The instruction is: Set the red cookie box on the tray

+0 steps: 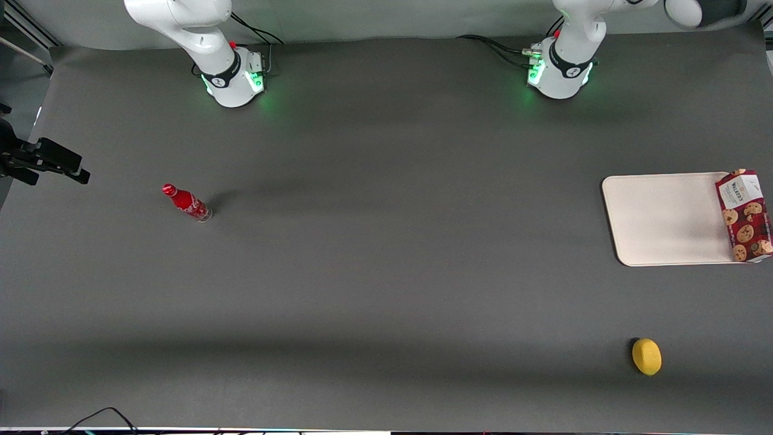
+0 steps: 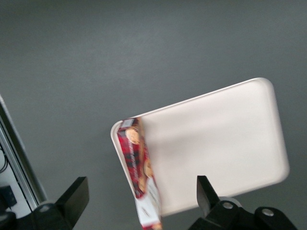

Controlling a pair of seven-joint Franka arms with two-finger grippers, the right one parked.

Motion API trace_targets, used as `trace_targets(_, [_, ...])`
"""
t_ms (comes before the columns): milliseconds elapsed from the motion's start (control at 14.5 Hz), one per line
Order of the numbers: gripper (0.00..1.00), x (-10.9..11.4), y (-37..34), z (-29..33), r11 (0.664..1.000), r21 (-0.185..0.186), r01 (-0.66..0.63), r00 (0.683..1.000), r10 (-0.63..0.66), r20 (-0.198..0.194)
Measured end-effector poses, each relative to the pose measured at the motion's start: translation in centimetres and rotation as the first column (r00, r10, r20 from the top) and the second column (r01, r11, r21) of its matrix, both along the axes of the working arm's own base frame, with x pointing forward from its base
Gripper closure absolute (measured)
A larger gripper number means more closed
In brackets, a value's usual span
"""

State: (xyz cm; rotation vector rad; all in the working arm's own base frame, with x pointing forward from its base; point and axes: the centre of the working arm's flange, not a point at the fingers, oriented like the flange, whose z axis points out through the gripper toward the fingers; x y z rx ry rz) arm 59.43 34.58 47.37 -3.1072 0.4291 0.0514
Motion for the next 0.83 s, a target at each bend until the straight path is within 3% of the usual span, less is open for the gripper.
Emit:
trace_targets(69, [0.0,-0.4,-2.1,3.5,0.999,-0.018,-0.048,0.999,0.048,-0.013])
trace_targets(207, [0.0,-1.4,-8.4,10.0,0.989,-0.051,-0.136,0.988,0.131,-0.079])
trace_targets(345, [0.0,-2.2,-16.6,14.8,0.981,-0.044,-0.187,0.975,0.18,-0.13])
trace_targets(552, [0.0,-4.3,-27.1,18.2,0.978,-0.03,-0.206,0.964,0.198,-0.175])
trace_targets(828, [0.0,-6.7,-32.4,17.4,0.983,-0.01,-0.184,0.96,0.178,-0.218])
